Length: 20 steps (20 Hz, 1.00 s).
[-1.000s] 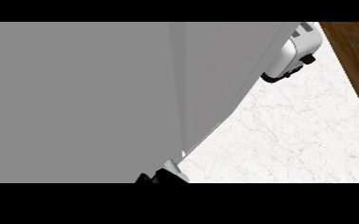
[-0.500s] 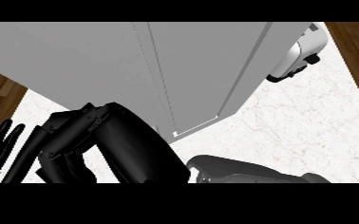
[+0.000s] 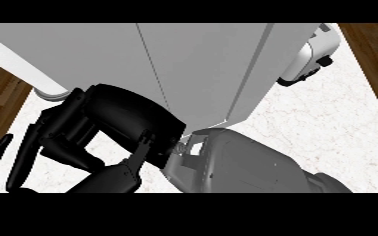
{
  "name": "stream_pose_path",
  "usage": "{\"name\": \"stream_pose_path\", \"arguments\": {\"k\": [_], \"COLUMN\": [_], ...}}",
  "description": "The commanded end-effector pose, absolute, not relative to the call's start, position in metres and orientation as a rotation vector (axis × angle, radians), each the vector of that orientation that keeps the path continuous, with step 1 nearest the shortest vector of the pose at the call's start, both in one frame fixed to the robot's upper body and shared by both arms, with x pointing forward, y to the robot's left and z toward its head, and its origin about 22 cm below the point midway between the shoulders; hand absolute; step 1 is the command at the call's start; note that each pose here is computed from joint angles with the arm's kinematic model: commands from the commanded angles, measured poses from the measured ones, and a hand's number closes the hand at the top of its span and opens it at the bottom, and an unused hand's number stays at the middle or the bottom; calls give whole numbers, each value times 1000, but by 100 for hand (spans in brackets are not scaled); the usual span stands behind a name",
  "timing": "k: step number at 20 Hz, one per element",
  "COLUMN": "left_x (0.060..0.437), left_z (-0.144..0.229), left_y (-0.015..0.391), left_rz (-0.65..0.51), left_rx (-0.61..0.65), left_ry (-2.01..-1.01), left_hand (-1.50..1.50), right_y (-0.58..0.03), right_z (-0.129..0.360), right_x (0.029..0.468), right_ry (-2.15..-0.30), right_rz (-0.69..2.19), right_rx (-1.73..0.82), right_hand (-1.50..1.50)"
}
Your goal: Pick up the bottled water, place it into the cabinet and close the cabinet
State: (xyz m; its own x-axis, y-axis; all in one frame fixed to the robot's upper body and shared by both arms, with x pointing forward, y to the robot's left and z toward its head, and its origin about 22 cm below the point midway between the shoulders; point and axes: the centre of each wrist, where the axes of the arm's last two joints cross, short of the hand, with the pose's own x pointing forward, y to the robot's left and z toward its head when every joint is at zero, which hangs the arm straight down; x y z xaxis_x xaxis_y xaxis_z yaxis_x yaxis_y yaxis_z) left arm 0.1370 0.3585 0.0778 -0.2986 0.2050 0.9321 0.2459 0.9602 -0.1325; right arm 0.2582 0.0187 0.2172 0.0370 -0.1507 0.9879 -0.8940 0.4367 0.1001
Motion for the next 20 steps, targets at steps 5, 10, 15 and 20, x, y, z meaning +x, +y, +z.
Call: {"name": "stream_pose_path", "arguments": {"k": [5, 10, 15, 20], "left_x": [132, 132, 136, 137], "left_z": [81, 81, 89, 96], "left_y": [370, 362, 362, 361], "left_rz": [-26, -29, -37, -52], "left_rx": [-316, -322, -317, -318], "left_ry": [-1875, -1865, -1883, -1898], "left_hand": [-150, -150, -150, -150], "right_y": [-11, -30, -53, -64], "right_z": [190, 188, 180, 182], "right_x": [316, 345, 365, 374], "right_ry": [-1490, -1591, -1628, -1665], "right_rz": [636, 546, 524, 453], "right_rx": [897, 719, 594, 550], "right_hand": [150, 150, 150, 150]}}
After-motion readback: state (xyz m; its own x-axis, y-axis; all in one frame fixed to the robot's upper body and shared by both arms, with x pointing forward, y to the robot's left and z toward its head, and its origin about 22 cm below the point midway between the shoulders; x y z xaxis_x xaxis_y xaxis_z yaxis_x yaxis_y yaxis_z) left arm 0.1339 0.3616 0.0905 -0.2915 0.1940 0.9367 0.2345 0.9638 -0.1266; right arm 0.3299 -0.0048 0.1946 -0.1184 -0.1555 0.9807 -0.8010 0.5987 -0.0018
